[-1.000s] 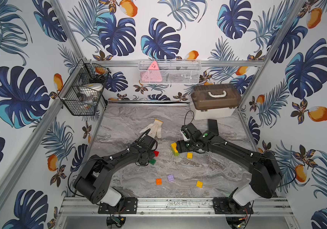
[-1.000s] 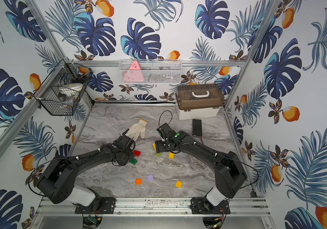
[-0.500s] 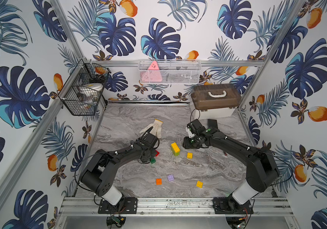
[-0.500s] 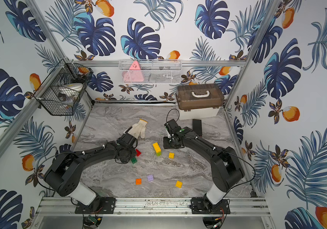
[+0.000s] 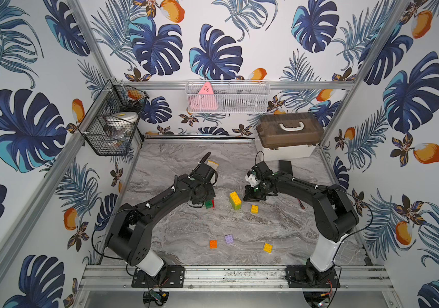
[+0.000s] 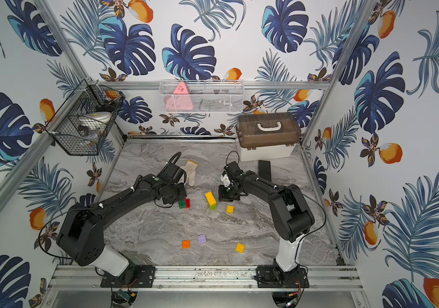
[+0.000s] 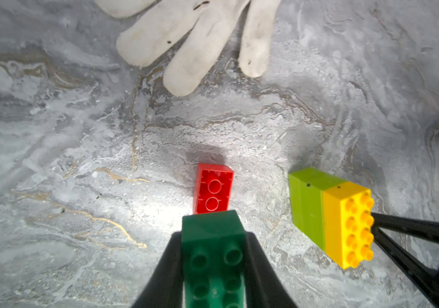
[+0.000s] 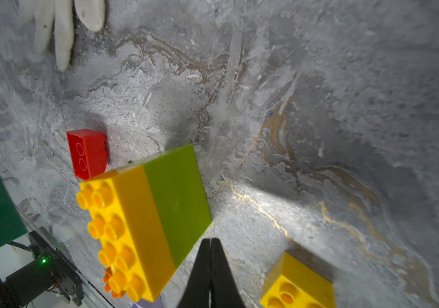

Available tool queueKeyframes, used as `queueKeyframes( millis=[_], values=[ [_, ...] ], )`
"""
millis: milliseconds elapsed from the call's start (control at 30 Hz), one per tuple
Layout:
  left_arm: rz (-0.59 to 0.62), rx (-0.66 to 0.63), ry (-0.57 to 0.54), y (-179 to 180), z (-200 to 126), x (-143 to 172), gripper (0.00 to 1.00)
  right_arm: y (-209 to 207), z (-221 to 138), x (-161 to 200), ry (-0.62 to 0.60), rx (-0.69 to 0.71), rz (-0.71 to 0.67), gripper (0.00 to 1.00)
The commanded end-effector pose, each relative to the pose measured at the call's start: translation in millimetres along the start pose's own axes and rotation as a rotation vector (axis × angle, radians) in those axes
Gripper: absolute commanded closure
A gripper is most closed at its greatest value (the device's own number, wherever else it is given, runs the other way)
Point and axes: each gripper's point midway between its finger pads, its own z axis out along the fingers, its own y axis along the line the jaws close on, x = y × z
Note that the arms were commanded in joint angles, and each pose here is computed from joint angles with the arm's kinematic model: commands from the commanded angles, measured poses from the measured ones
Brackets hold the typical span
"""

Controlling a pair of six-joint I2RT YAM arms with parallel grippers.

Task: Assemble the number 1 with lego
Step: Pick up the lego brick from the center of the board, then adjust the lego brick at the center of the board.

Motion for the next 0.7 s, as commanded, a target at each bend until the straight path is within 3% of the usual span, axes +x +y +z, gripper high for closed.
queueKeyframes(
  millis=[0,167,667],
  values=[
    [0.078,-0.013,0.063,1.7,-10.0,11.1,0.89,6.4,8.6,-3.9,-0.003,-0.050,-0.004,0.95],
    [0.098,-0.003,0.061,-5.3,-11.1,11.2,0.89,6.4,19.4,-2.5,0.012,-0.076,0.011,1.00],
    [0.244,0.029,0.077,-58.0,-3.0,18.8,0.89,15.5,34.5,16.5,0.029,-0.150,0.080,1.00]
  ],
)
